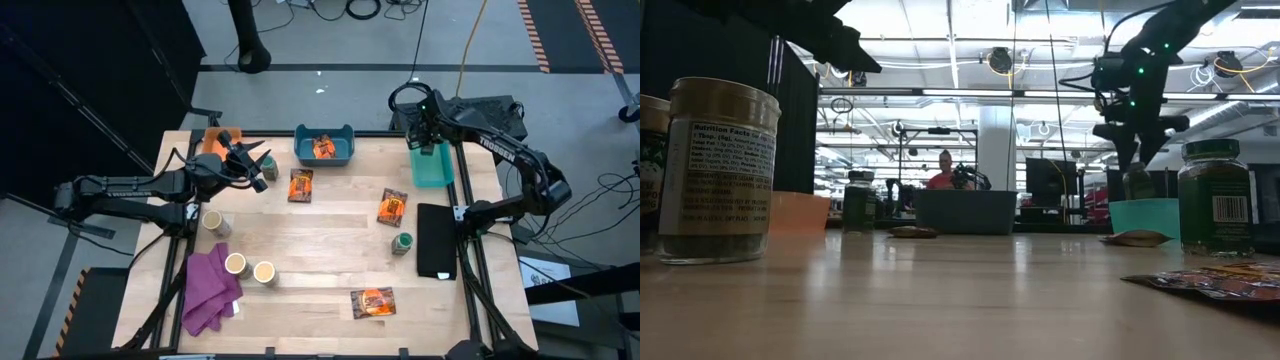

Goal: Sort spices by type
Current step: Put the top right green seasoning bottle into the light blue bin

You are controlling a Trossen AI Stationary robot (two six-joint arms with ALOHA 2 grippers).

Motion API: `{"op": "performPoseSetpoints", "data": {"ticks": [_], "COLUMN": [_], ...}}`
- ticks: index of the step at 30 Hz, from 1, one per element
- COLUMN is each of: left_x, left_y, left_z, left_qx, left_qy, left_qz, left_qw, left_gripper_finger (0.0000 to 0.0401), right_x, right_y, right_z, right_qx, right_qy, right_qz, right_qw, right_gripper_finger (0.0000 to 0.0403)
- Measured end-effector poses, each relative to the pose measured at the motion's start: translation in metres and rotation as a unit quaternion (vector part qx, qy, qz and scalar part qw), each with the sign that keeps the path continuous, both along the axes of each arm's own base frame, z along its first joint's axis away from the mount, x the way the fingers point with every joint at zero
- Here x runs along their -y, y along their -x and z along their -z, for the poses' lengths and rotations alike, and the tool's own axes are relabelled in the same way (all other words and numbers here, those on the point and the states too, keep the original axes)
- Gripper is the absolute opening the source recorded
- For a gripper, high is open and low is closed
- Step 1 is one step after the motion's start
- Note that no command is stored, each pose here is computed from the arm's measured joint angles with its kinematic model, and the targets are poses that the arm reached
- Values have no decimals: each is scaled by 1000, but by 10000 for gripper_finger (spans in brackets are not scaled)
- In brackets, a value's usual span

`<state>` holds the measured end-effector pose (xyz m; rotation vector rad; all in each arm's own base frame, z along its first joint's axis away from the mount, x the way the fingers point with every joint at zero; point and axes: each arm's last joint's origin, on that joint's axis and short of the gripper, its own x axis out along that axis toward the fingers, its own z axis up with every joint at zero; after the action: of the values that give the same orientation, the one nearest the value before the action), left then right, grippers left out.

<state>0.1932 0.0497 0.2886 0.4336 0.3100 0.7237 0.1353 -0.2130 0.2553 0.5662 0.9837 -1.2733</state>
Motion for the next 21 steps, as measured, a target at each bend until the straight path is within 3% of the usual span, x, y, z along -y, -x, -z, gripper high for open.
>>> {"op": "performPoseSetpoints", "data": {"ticks": [21], "left_x": [2], "left_y": [-2], "left_z": [1], "left_qx": [-1], "left_qy": [7], "left_qz": [46], "left_qw": [999], "left_gripper_finger": [134], "right_x": [11], "right_y": [8], "right_z": [-2], "right_qx": [47], "right_qy": [3], "right_qz": [-6], "right_qw": [999], "right_gripper_finger": [179]}}
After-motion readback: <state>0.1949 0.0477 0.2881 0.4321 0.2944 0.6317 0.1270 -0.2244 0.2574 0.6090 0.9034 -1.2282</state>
